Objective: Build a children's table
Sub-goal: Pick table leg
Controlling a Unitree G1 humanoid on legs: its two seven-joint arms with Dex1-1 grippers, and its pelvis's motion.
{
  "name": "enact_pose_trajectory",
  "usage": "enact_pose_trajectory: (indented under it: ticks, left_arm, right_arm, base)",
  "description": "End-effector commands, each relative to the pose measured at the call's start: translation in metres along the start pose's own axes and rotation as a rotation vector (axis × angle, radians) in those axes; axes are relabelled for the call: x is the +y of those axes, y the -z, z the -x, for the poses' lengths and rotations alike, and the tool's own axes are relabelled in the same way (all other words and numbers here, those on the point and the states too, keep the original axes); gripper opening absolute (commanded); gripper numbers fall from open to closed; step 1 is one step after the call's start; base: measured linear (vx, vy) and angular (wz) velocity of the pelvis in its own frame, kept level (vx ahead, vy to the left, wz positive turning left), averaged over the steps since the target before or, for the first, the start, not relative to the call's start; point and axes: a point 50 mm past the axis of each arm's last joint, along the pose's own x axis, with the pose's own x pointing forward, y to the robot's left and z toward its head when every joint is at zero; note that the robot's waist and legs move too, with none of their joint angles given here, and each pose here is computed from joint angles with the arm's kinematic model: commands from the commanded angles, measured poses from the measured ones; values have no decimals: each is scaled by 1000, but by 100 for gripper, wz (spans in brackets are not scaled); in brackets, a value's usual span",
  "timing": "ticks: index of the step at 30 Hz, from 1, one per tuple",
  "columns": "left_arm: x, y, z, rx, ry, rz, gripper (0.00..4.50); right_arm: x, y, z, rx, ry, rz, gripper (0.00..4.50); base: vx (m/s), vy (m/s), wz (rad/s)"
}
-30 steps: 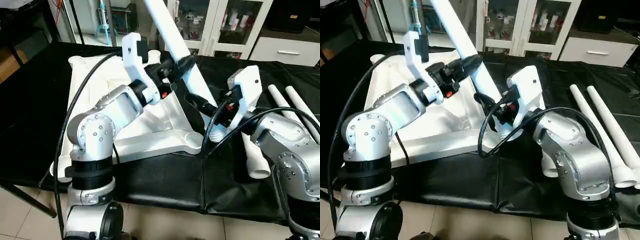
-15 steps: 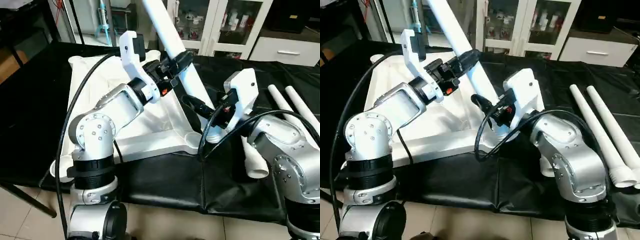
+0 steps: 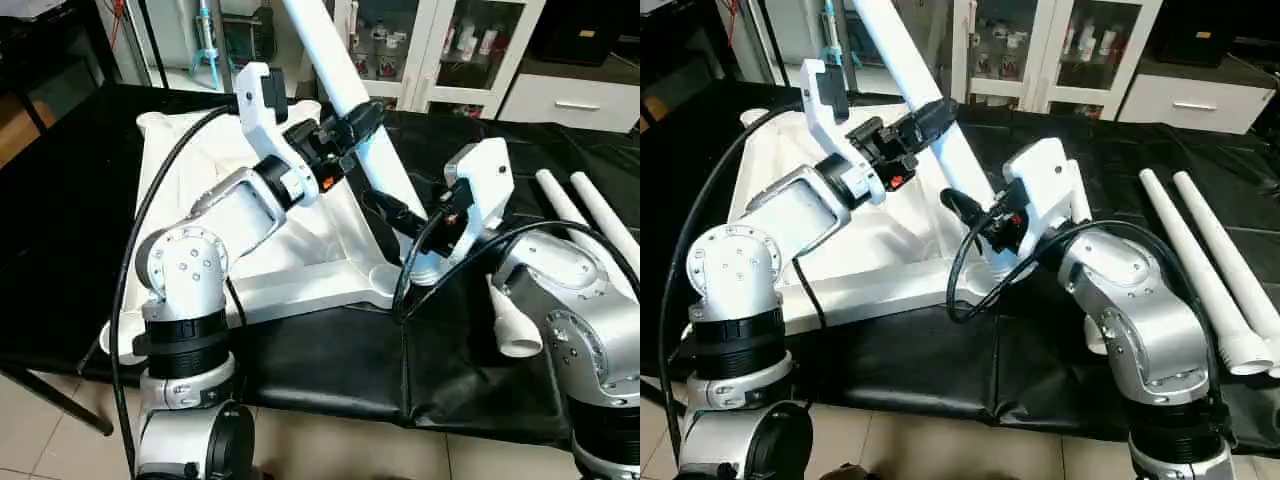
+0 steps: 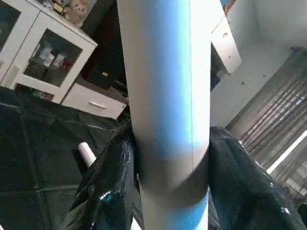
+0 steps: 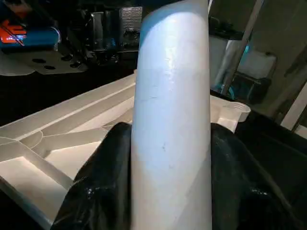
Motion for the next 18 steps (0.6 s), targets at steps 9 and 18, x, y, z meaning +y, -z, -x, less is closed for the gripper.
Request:
enact_pose_trajectory:
  ticks: [9, 18]
  left_arm:
    - [-5, 0, -4, 25, 7, 27, 240]
    - [-5, 0, -4, 44, 9, -19, 299]
  right_arm:
    - [10, -3, -2, -18, -72, 29, 182]
    - [12, -3, -3, -13, -84, 41, 182]
  base:
    - [0, 0, 0]
    - [0, 0, 0]
